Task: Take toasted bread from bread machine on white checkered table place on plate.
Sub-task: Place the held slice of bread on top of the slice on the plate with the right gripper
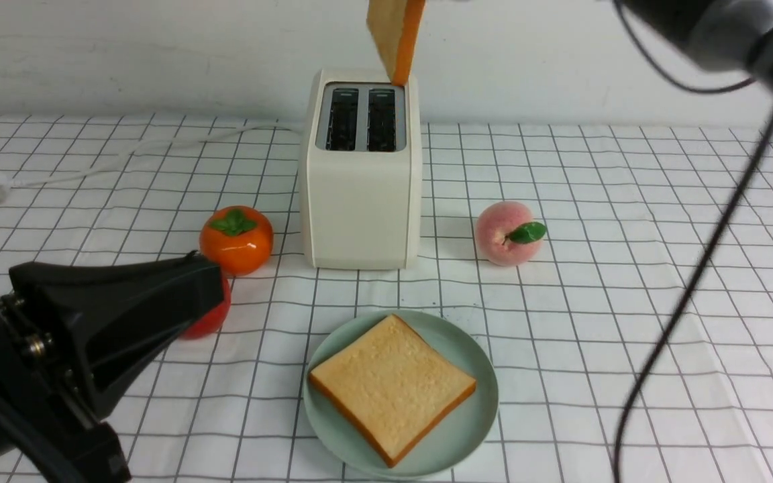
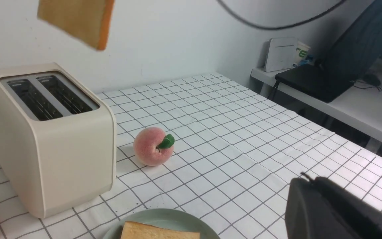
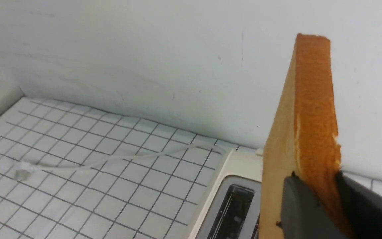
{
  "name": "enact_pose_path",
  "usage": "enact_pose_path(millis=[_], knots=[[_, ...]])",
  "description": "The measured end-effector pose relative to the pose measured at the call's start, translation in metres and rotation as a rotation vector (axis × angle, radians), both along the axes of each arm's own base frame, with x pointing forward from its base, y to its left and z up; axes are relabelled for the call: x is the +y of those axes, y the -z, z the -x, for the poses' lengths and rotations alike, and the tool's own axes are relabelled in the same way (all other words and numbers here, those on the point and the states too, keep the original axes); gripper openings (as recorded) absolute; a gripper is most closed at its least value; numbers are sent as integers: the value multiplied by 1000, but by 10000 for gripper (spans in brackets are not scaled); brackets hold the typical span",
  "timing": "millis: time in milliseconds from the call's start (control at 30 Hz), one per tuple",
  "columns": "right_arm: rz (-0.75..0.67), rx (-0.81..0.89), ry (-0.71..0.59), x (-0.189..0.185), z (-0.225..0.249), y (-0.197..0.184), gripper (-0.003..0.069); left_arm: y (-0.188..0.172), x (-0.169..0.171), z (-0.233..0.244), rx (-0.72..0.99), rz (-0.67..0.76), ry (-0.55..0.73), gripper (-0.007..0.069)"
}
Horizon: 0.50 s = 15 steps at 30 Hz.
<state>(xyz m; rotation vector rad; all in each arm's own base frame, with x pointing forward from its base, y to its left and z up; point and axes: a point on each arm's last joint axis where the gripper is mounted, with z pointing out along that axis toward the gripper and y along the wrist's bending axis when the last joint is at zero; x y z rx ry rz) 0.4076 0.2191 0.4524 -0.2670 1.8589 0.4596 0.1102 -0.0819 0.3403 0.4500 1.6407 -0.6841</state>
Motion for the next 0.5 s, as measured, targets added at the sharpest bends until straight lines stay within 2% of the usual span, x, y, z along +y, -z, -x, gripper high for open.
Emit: enact_pose_path(millis=[67, 167, 300, 500], knots=[[39, 15, -6, -11, 20, -19, 104, 0, 0, 0, 0, 0, 0, -13], [181, 127, -33, -35, 64, -43, 104, 0, 0, 0, -1, -1, -1, -13], [308, 248, -54, -50, 89, -46, 104, 0, 0, 0, -1, -1, -1, -13], [357, 262, -16, -78, 129, -53, 104, 0, 0, 0, -2, -1, -4, -11]])
